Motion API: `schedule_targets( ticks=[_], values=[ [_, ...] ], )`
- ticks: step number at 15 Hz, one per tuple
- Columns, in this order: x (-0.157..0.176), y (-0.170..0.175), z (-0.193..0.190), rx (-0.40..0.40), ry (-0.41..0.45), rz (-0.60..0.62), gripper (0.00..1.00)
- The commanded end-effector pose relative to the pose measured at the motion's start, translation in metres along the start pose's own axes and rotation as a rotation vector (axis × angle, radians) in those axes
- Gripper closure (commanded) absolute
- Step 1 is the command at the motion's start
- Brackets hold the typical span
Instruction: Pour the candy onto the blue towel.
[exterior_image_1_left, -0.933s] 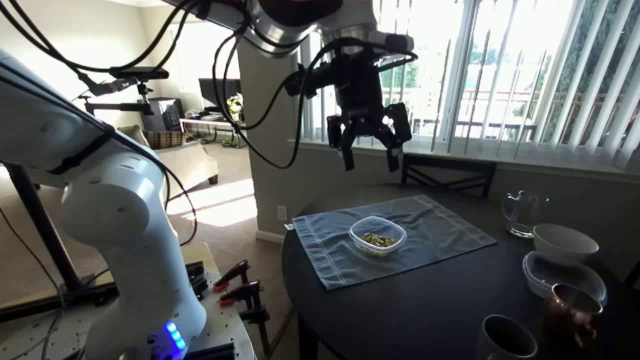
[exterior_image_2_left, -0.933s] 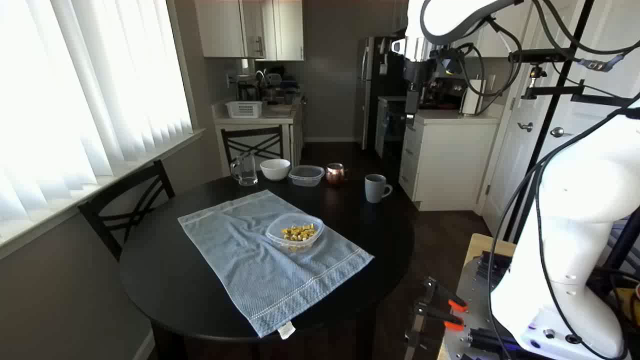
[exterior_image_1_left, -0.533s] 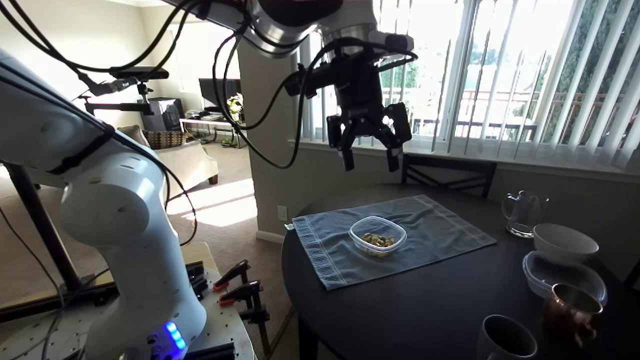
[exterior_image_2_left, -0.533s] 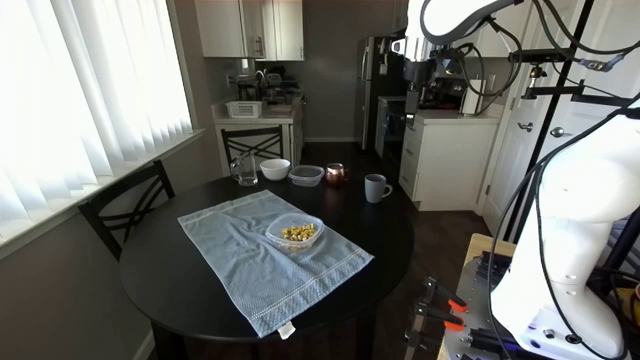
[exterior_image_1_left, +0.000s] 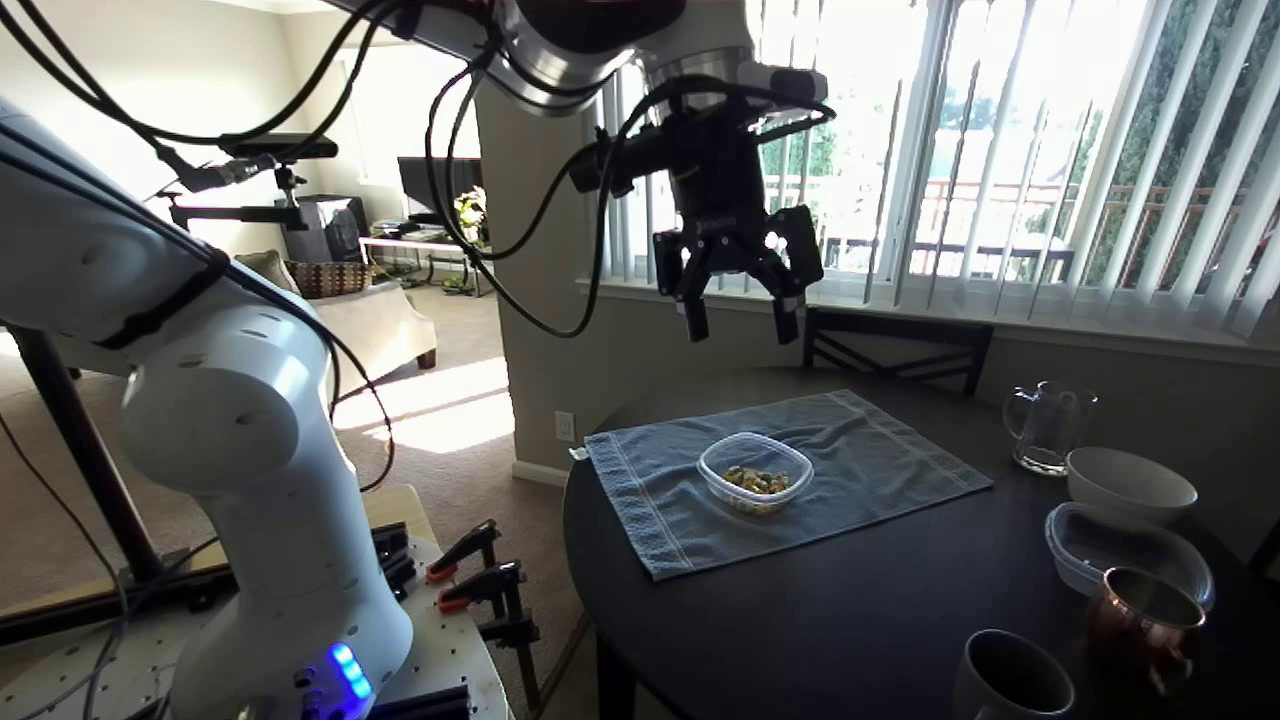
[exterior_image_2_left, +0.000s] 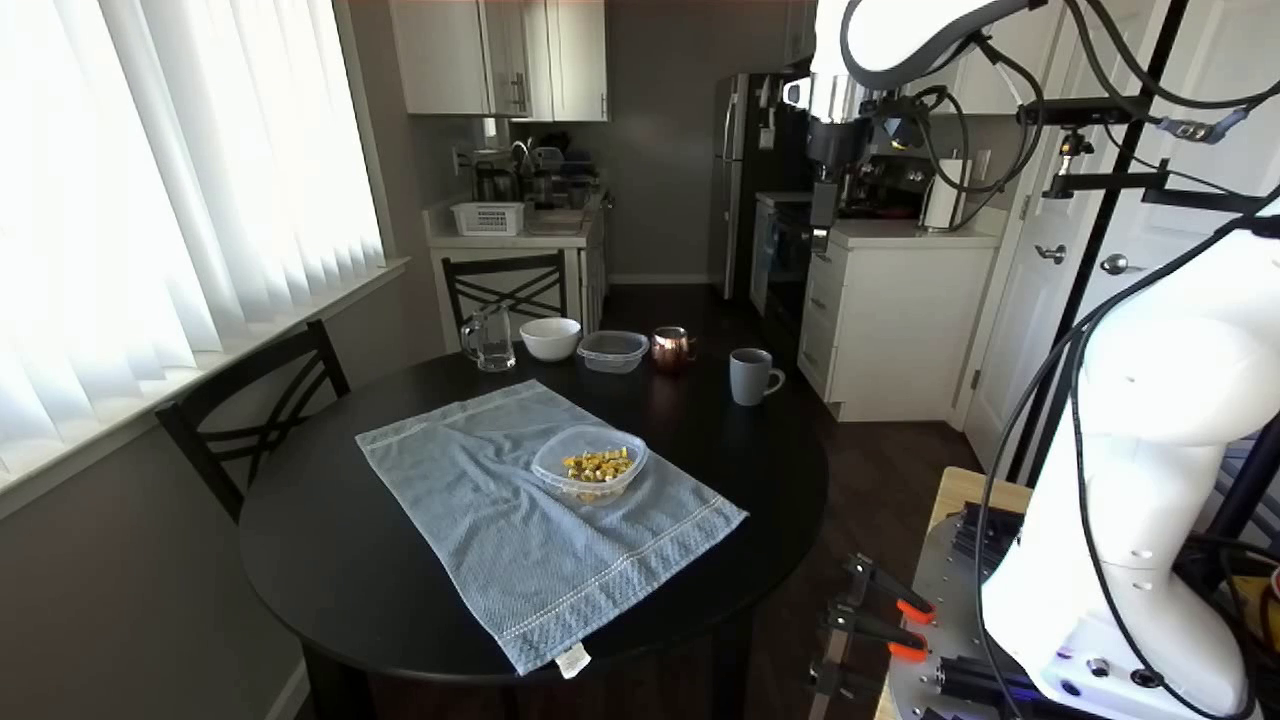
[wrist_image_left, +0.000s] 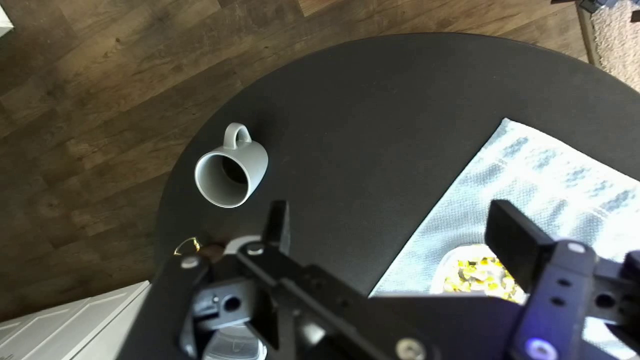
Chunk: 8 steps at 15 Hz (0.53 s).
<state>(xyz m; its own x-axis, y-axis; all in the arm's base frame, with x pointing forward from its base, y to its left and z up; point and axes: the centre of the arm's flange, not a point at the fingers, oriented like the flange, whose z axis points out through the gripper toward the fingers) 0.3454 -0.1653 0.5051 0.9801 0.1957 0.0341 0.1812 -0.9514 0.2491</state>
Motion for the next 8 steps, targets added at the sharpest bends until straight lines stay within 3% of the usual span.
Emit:
schedule_targets(
  ticks=[1,5,8],
  values=[
    [0.055,-0.031,0.027,0.008,-0.066,-0.031,0.0],
    [0.125,-0.095,0.055,-0.031,-0.081,-0.044,0.0],
    [0.187,-0.115,0.084,-0.028,-0.11,0.056,0.0]
  ],
)
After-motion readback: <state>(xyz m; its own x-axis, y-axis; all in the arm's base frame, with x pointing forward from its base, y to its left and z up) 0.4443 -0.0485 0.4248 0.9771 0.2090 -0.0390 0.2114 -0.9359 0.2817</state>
